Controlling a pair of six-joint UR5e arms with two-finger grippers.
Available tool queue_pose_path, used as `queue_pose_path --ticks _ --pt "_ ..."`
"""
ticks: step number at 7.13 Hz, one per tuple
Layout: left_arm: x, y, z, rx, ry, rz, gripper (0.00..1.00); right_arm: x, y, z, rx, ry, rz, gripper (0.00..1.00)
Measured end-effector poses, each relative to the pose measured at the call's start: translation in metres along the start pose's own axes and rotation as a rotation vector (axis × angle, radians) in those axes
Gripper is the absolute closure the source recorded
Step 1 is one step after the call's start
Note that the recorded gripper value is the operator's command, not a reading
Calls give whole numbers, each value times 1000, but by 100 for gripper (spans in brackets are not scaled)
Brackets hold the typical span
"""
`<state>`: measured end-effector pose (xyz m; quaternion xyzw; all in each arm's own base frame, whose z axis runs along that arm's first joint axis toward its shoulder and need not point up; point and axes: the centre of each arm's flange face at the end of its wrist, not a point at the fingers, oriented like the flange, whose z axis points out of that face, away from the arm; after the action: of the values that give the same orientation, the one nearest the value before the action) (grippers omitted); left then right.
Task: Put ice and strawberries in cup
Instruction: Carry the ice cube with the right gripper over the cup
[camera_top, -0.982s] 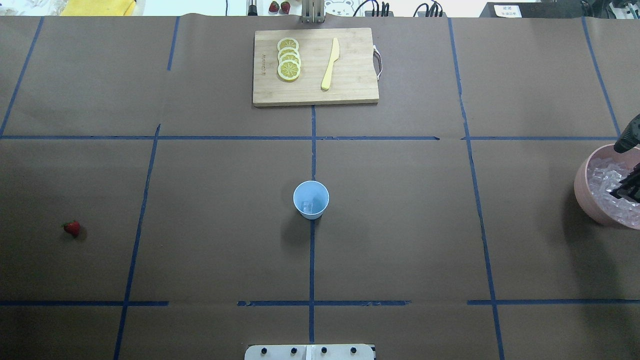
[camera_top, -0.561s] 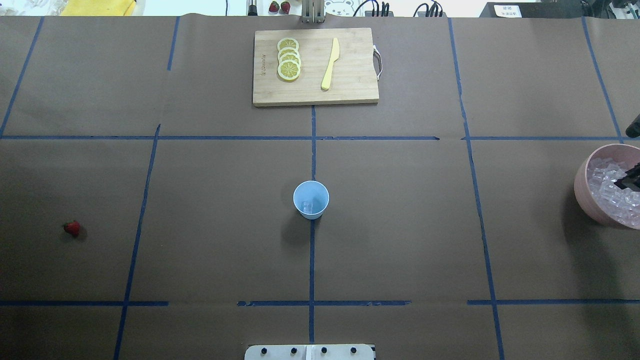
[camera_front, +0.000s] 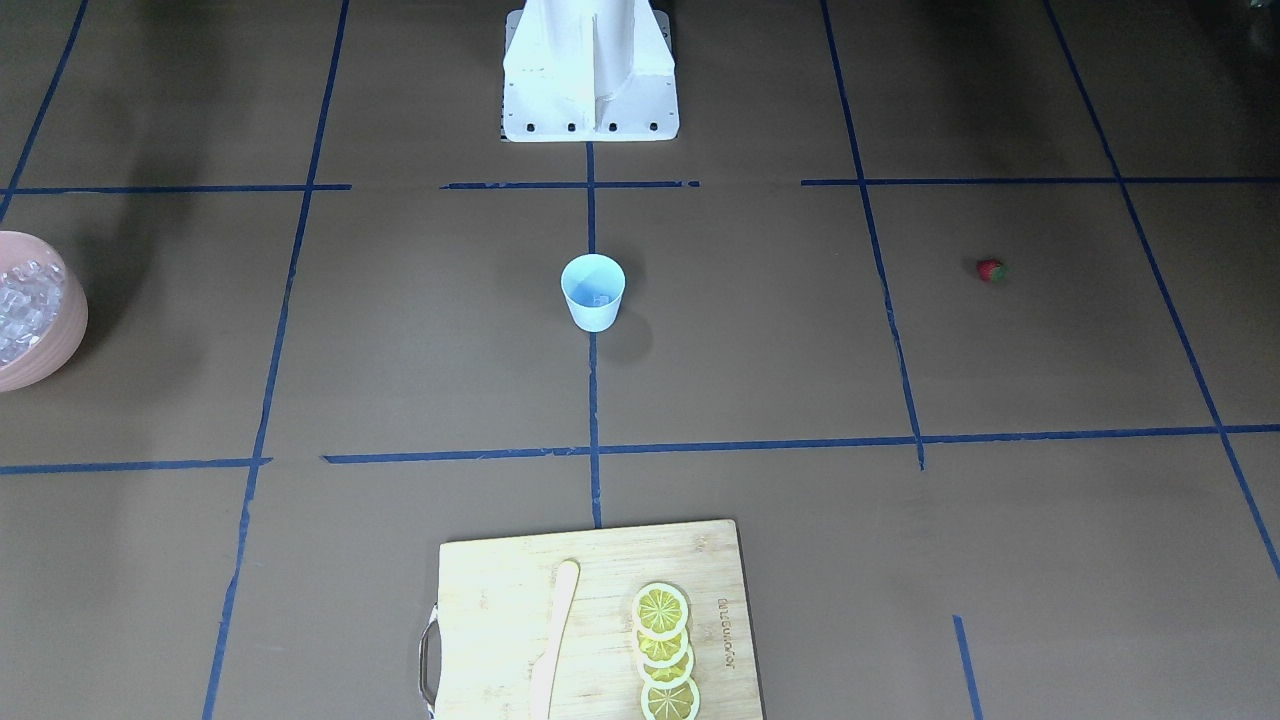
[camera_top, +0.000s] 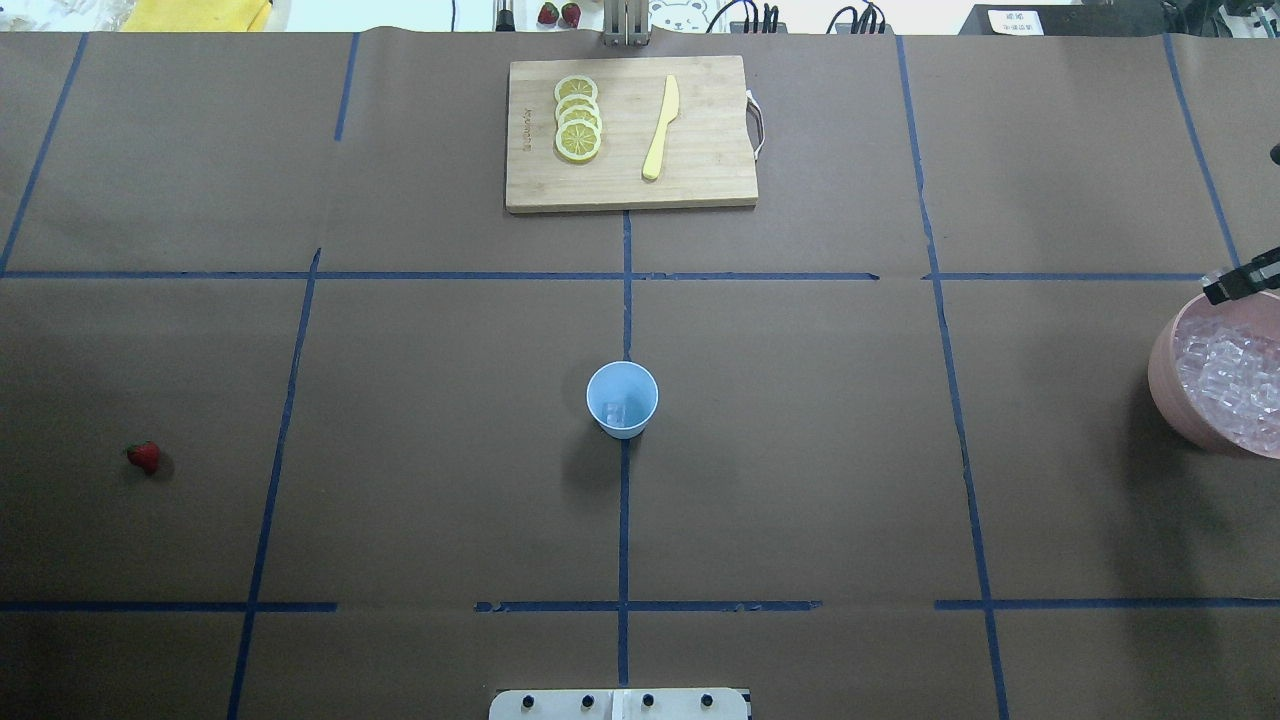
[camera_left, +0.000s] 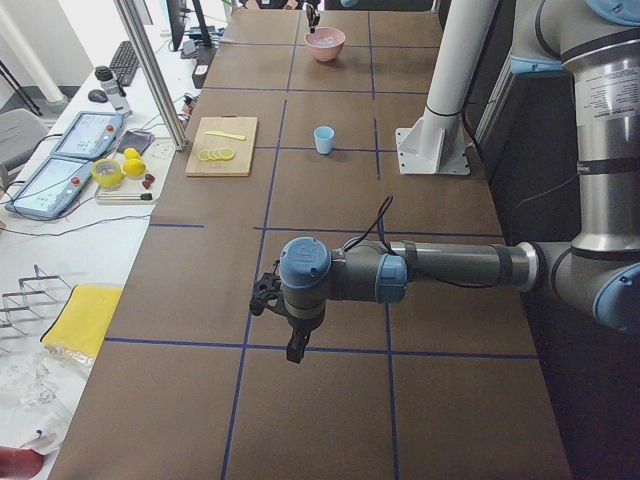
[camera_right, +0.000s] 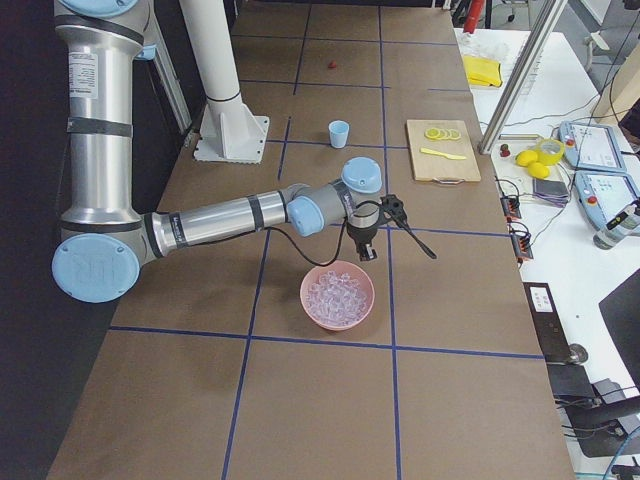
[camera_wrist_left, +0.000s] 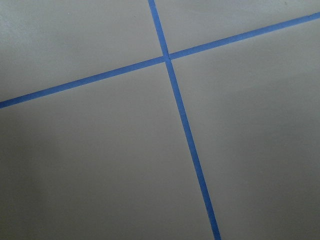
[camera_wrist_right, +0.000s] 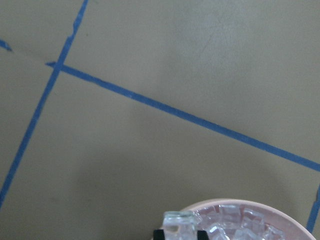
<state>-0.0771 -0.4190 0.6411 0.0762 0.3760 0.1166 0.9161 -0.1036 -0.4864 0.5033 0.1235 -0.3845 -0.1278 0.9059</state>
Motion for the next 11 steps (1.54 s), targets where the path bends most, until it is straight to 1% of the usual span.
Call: queue_pose_path --ticks 1,2,3,4,5,6,7,9,10,11 --pt "0 0 0 0 0 0 0 -31 -23 -7 28 -23 8 94" --pt "0 0 0 0 0 0 0 -68 -45 -9 43 -54 7 94" --pt "0 0 0 -1 0 -1 0 -113 -65 -6 48 -89 35 95" --pt "0 0 0 0 0 -1 0 -169 -85 0 45 -120 81 97" --pt "0 0 0 0 0 0 0 -237 -101 7 35 -136 139 97" --pt "0 0 0 1 0 1 0 -304 -113 13 26 -129 192 98" --pt "0 0 0 1 0 1 0 -372 -118 16 23 -105 230 98" --pt "0 0 0 -1 -1 -1 0 -500 -119 25 35 -49 317 98" --pt "-1 0 0 -1 -1 -1 0 -545 -118 36 42 -24 348 97" --pt "-1 0 1 -2 -1 -2 0 -573 -114 50 44 1 360 96"
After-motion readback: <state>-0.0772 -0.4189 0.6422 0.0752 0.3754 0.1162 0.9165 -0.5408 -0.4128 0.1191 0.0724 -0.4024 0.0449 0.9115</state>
